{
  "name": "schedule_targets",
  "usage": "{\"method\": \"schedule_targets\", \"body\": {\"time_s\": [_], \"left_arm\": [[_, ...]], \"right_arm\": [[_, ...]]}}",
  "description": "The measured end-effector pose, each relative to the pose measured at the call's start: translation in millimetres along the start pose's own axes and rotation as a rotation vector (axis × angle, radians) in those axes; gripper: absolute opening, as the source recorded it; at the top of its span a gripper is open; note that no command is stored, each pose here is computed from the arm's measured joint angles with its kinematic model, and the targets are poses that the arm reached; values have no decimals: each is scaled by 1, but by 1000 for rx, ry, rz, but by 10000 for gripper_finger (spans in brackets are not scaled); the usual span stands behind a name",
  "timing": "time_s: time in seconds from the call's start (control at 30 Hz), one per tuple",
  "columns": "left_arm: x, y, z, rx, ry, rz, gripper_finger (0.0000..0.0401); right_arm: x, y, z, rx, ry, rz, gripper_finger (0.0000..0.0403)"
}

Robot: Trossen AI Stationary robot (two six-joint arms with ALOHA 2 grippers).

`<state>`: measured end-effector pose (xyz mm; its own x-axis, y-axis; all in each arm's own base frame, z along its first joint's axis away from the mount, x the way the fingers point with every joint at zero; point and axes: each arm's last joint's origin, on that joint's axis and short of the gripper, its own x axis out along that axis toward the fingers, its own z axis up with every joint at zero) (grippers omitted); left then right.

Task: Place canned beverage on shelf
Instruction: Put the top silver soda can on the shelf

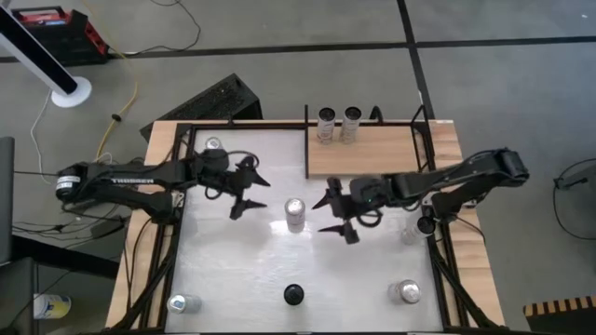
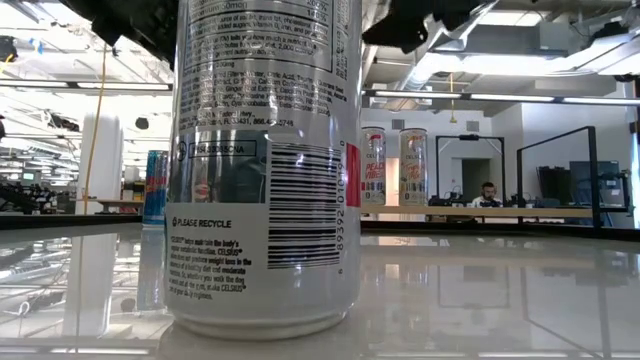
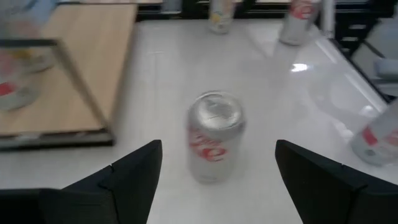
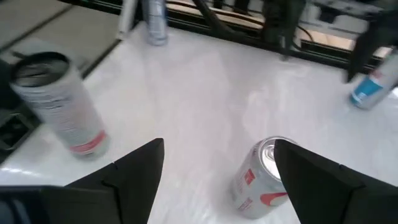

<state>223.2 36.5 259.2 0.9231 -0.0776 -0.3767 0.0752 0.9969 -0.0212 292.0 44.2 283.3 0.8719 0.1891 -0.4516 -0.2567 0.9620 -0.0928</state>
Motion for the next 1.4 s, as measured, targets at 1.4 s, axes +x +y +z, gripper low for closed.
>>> {"method": "schedule_targets", "body": {"time_s": [1.4], "left_arm": [[119,-5,-50,0,-36,22,298]], "right_arm": [[14,-20,-23,49,111,-133,322]]}}
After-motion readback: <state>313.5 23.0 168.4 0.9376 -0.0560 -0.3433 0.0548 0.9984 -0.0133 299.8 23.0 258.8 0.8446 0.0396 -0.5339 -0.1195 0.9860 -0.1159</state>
